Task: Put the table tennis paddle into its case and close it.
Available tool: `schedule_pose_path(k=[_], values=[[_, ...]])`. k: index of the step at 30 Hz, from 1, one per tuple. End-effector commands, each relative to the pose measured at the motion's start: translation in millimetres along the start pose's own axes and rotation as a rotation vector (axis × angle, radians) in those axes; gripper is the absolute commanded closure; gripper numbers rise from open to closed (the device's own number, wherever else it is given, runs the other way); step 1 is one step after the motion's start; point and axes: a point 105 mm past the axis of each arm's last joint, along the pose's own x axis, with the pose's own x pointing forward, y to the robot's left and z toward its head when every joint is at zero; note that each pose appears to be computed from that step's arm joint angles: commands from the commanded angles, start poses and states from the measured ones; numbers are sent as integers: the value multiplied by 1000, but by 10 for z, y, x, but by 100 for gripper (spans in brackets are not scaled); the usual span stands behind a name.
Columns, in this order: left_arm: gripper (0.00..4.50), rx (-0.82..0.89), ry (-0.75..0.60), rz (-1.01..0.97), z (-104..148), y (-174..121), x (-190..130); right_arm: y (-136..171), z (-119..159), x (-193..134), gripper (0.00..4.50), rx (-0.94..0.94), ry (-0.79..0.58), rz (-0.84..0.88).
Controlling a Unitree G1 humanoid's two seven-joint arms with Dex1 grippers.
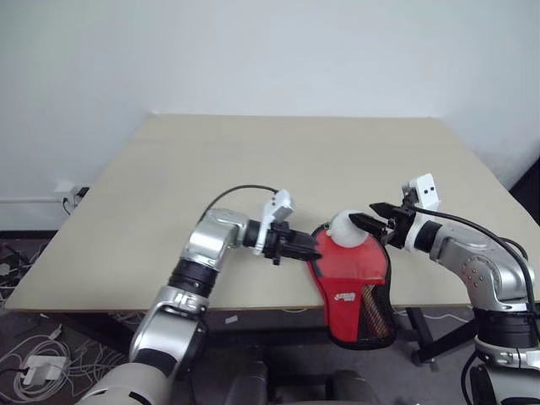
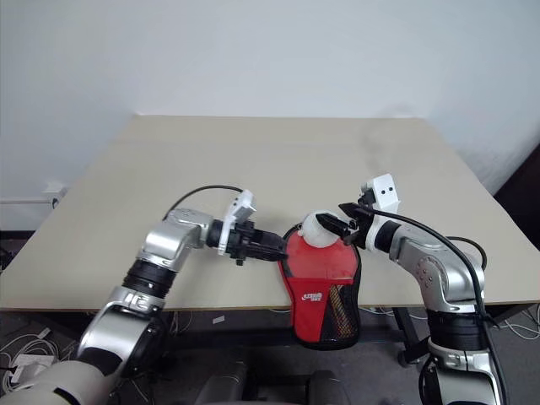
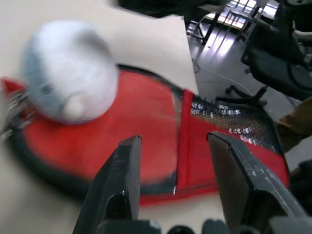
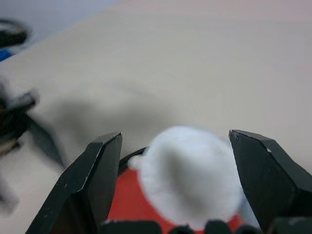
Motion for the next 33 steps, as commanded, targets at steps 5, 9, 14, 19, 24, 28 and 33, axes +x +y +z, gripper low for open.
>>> schedule_pose_path(k=[5,9,14,19,24,28,33], values=[[229,113,80,37,-53,-135,369,-65,-14,112,71,7,45,-35],[229,130,160,59,-272,-144,415,-116,-195,161,71,121,144,-47],[229,151,208,111,-422,-55,408,-72,-280,208,71,197,194,-19],[229,137,196,159,-394,38,449,-25,-384,268,71,240,247,-10],[229,125,186,190,-359,97,461,-39,-402,312,129,197,249,-34],[229,110,206,212,-389,135,453,-55,-351,340,259,153,218,-48],[229,103,226,219,-440,148,432,-174,-141,350,356,122,106,-103]])
